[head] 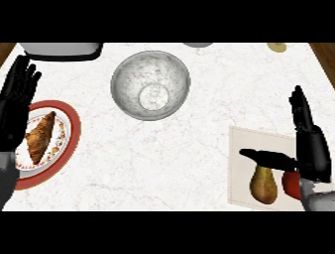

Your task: Pick the bell pepper from the placemat and place it in the bowl

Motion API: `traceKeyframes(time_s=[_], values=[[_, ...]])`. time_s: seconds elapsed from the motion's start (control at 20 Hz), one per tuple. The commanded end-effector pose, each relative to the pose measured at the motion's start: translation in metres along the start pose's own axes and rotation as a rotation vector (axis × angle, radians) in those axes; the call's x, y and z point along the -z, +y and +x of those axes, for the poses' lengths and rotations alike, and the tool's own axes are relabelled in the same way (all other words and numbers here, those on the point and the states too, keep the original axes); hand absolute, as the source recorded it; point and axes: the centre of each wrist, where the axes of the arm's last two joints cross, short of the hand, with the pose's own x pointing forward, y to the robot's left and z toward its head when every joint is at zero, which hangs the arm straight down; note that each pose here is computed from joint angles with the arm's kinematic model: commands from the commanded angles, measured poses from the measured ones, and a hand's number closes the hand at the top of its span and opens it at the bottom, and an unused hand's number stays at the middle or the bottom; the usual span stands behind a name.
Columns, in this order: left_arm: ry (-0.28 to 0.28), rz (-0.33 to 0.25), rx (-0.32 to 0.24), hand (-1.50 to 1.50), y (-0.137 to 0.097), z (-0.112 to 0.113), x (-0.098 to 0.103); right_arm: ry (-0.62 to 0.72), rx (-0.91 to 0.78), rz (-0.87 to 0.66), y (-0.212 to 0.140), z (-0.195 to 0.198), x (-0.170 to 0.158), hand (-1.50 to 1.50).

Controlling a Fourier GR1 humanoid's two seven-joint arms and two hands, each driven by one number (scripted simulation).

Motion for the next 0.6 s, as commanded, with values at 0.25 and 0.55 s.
traceKeyframes(time_s=[0.25, 0.55], values=[[0.005, 0.087, -0.032, 0.00, 0.037, -0.017, -0.001, -0.099, -0.388, -0.014, 0.017, 0.033, -0.068, -1.50], [0.021, 0.114, -0.028, 0.00, 0.038, -0.018, -0.007, 0.085, -0.634, -0.009, -0.031, 0.079, -0.073, -1.50]])
